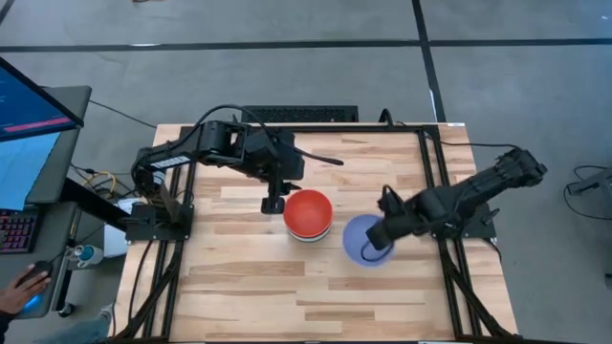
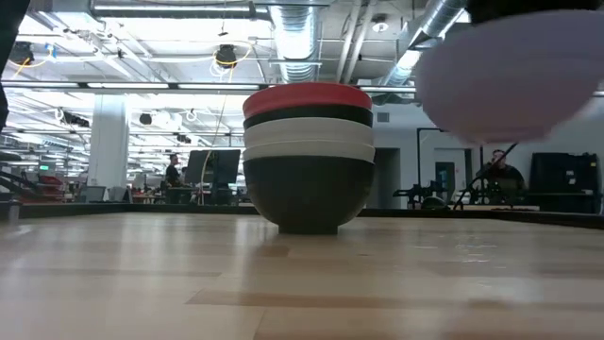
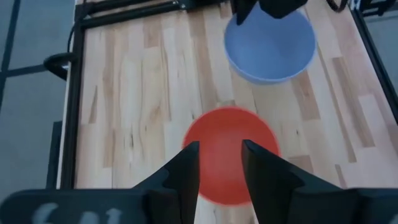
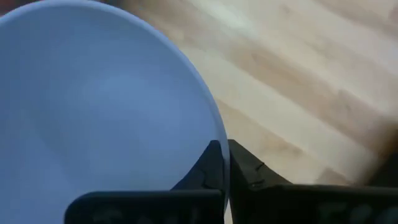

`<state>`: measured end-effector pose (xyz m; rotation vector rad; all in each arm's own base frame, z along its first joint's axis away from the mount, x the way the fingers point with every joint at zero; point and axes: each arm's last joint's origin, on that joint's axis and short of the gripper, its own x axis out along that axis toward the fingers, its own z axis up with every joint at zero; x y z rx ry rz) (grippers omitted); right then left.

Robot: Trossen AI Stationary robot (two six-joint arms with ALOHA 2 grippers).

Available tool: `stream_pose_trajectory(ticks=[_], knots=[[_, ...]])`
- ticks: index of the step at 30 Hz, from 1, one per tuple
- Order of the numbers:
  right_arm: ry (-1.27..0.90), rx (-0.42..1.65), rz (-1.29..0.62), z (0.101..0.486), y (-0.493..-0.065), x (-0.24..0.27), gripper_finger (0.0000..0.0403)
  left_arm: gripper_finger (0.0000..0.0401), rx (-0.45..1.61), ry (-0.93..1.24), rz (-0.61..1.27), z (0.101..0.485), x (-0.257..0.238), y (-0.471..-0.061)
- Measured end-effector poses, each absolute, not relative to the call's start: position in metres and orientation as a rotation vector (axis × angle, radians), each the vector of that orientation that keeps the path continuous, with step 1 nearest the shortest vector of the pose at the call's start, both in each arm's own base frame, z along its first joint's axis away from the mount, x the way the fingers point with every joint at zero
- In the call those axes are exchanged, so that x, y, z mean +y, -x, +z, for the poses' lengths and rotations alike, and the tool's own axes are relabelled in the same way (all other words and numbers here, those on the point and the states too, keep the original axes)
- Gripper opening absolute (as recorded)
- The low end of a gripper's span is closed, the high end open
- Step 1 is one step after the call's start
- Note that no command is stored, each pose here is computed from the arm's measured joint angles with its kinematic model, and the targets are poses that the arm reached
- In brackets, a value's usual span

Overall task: Nest bowls inside each other
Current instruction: Stack the violet bowl on top of the orange bowl

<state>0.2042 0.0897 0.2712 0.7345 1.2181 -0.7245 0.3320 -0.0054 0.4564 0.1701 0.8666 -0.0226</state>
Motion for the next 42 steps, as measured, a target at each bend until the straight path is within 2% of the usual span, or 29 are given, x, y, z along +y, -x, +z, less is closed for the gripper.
stream_pose_trajectory(ticks=[8, 13, 19, 29, 34, 42], knots=[[-0.725, 1.099, -0.625, 0.319, -0.225, 0.061, 0.0011, 0.0093, 0.815, -0.164, -0.027, 0.456, -0.007, -0.308], [-0.716, 1.050, -0.600, 0.336, -0.236, 0.047, 0.0013, 0.0089, 0.686, -0.084, 0.015, 0.430, -0.006, -0.277], [-0.673, 1.083, -0.572, 0.332, -0.270, 0.027, 0.0015, 0.0089, 0.580, 0.040, 0.096, 0.385, -0.007, -0.233], [-0.580, 1.080, -0.455, 0.342, -0.341, -0.012, 0.0015, 0.0088, 0.584, 0.115, 0.238, 0.360, -0.012, -0.173], [-0.559, 1.159, -0.437, 0.323, -0.360, -0.012, 0.0018, 0.0088, 0.563, 0.153, 0.238, 0.340, -0.016, -0.160], [-0.556, 1.187, -0.395, 0.297, -0.381, -0.007, 0.0024, 0.0088, 0.343, 0.191, 0.238, 0.310, -0.017, -0.150]])
